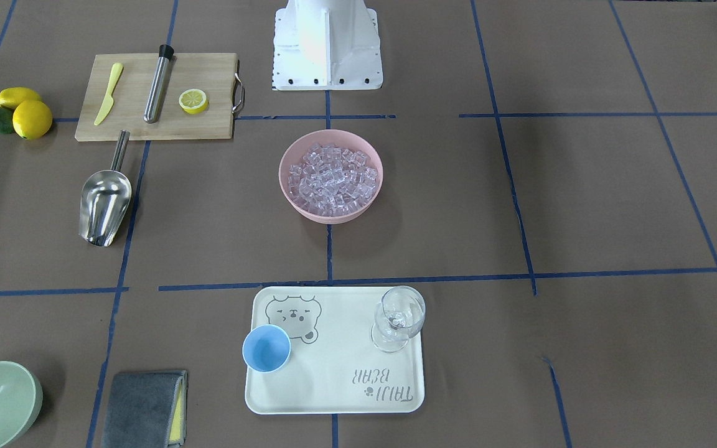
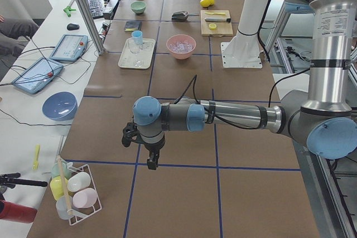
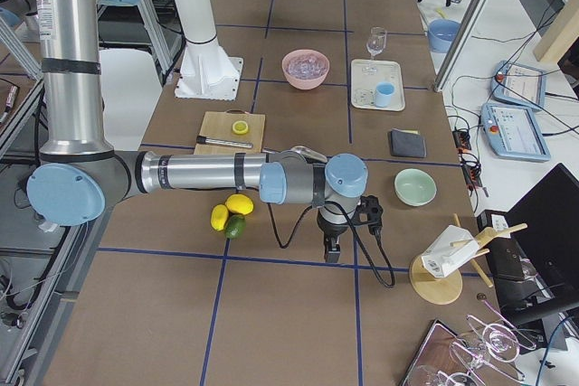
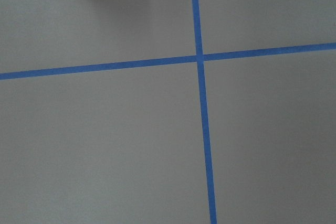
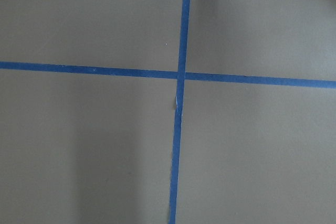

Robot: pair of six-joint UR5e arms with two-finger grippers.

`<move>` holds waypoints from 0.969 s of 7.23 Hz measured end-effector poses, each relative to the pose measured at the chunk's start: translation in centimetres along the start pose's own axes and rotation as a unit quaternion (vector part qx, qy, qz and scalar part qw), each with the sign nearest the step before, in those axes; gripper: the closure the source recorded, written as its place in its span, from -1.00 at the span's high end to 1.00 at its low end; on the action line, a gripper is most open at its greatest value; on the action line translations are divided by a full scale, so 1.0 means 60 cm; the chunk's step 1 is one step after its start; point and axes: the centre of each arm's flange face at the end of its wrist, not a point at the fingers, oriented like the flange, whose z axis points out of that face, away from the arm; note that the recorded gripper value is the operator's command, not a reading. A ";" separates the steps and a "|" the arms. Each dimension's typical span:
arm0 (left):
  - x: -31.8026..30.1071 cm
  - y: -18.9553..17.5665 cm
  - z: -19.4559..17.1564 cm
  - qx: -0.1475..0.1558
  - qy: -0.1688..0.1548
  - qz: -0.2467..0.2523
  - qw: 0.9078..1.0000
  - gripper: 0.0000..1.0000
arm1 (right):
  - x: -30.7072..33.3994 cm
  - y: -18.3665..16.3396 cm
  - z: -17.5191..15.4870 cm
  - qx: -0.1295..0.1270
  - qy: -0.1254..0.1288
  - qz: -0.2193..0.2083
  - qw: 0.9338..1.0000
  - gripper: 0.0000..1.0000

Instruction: Put ice in cup with scoop

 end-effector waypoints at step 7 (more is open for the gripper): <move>0.020 -0.024 -0.015 0.021 -0.001 0.021 1.000 1.00 | -0.038 -0.012 -0.036 0.024 -0.003 -0.023 0.999 1.00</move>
